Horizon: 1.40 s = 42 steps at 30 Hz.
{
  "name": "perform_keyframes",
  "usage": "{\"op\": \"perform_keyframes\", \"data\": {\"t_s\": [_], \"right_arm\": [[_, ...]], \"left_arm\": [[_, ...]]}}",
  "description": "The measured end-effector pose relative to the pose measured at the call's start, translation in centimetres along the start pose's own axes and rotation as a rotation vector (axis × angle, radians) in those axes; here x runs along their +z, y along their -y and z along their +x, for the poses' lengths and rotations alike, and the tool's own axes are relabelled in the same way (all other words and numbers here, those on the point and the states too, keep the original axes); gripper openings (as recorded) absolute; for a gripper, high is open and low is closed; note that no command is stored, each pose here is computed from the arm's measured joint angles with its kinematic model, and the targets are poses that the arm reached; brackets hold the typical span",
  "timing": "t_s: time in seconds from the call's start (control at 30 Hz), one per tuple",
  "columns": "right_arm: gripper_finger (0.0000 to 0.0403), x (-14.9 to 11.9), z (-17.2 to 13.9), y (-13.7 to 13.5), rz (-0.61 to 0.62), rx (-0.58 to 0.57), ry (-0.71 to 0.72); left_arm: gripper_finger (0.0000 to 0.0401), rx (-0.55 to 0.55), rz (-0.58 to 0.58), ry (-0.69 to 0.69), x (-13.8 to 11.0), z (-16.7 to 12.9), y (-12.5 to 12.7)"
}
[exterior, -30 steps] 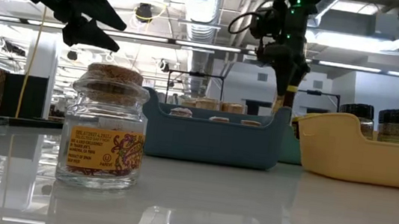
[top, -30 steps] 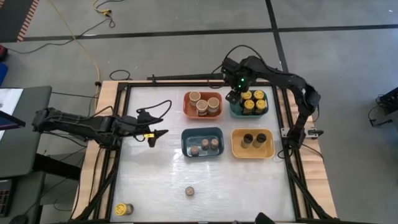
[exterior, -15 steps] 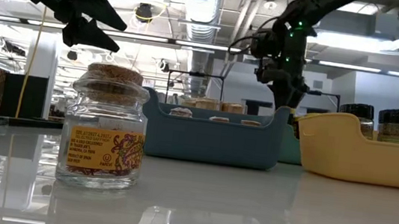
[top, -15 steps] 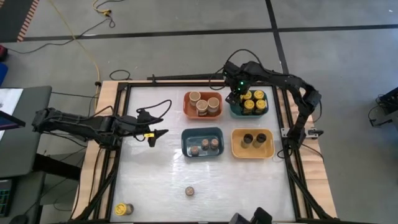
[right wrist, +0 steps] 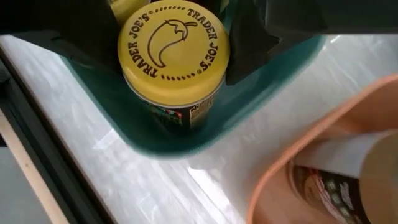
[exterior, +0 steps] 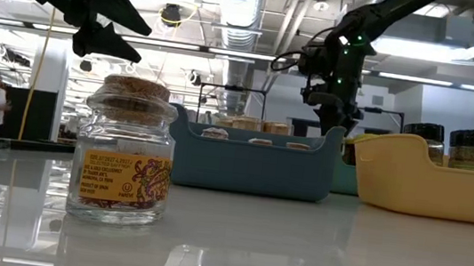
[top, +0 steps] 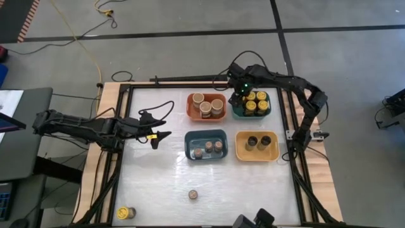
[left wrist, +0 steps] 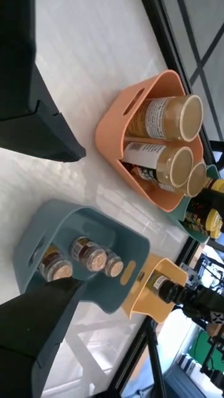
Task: Sort spices by type
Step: Put the yellow spice bottle into the green bin
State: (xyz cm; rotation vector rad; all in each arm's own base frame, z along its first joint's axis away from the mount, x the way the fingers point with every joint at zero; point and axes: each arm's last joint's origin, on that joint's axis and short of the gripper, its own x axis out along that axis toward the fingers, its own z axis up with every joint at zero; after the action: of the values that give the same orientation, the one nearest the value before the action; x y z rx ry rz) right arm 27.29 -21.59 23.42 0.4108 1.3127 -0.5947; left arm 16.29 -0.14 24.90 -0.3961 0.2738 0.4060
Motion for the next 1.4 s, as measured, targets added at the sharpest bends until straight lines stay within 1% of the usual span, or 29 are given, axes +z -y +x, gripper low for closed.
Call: {"op": "perform_keyframes", "data": {"t_s": [0.13,0.53,0.77,0.9,1.13,1.23,1.4], "right_arm": [[0.0286,0.1,0.0,0.0,-0.001,0.000,0.010],[0.0291,0.1,0.0,0.0,0.003,-0.001,0.012],[0.0294,0.4,0.0,0.1,0.021,-0.003,0.042],[0.0316,0.4,0.0,0.2,0.022,-0.004,0.043],[0.0392,0.5,0.0,0.2,0.024,-0.004,0.047],[0.0392,0.6,-0.6,0.2,0.030,-0.004,0.041],[0.0378,1.1,-3.1,0.3,0.110,-0.003,0.020]], "left_arm": [[0.0307,0.000,-0.002,0.000,0.0,0.0,0.0],[0.0307,0.000,-0.002,0.000,0.0,0.0,0.0],[0.0307,0.000,-0.002,0.000,0.0,0.0,0.0],[0.0307,0.000,-0.002,0.000,0.0,0.0,0.0],[0.0307,0.001,-0.001,0.000,0.0,0.0,0.0],[0.0307,0.001,-0.001,-0.001,0.0,0.0,0.0],[0.0307,0.002,-0.001,-0.001,0.0,0.0,0.0]]}}
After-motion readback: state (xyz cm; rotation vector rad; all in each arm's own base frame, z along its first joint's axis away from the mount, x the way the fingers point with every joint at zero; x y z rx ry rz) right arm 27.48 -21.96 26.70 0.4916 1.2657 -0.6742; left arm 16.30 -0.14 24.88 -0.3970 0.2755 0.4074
